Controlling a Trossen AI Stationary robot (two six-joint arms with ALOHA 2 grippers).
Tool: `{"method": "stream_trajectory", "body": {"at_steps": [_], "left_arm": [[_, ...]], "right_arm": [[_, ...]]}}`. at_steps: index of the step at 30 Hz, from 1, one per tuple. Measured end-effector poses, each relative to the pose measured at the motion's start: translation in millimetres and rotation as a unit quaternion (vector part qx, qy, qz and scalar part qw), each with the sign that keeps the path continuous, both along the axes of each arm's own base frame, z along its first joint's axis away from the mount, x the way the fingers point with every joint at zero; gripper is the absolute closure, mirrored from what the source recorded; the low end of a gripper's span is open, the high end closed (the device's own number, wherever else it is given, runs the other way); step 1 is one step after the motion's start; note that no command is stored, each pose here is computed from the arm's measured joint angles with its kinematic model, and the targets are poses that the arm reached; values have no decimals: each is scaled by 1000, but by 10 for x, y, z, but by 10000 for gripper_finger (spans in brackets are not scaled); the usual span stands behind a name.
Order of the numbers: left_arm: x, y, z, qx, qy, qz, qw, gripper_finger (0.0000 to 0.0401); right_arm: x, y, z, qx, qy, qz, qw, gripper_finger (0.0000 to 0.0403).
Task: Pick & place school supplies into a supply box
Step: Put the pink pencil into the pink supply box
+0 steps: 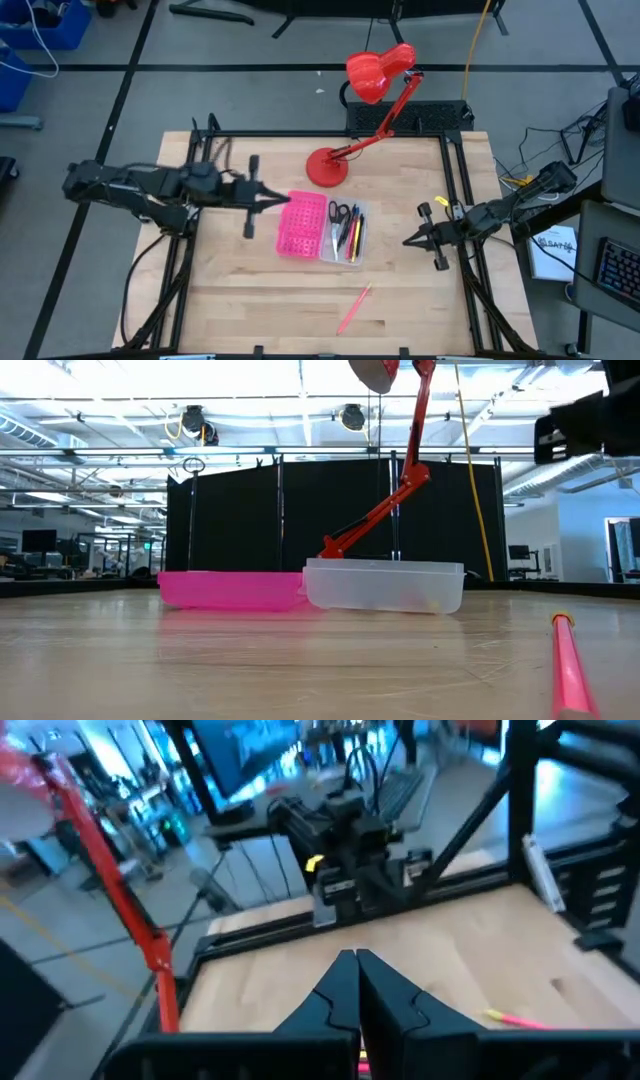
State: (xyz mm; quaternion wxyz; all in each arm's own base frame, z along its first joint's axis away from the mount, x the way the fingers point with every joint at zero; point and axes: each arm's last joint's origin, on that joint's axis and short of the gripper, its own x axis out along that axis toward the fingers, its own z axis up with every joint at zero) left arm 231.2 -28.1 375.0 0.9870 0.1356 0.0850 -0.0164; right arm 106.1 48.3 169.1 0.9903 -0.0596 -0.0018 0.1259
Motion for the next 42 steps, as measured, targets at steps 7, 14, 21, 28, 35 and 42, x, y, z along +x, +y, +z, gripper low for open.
{"method": "stream_trajectory", "body": {"at_steps": [7, 14, 21, 28, 35, 42], "left_arm": [[-490, 56, -889, -43, -53, -2, 998, 398], [-754, 80, -1507, -54, -129, -59, 988, 398], [-885, 108, -1870, -71, -143, -45, 986, 398], [-961, 101, -1895, -52, -176, -73, 980, 397], [-1099, 84, -1843, -42, -175, -101, 978, 398], [-1256, 105, -1818, -11, -191, -96, 977, 398]], "right_arm": [[8, 2, -61, -29, 25, -2, 999, 403], [8, 2, -56, -9, 27, -4, 1000, 403], [8, 2, -62, -28, 25, -3, 999, 403], [10, 2, -11, -36, -3, -4, 999, 403], [10, 2, 20, 6, -9, -5, 1000, 403], [17, -34, 0, 20, 4, -69, 997, 403]]}}
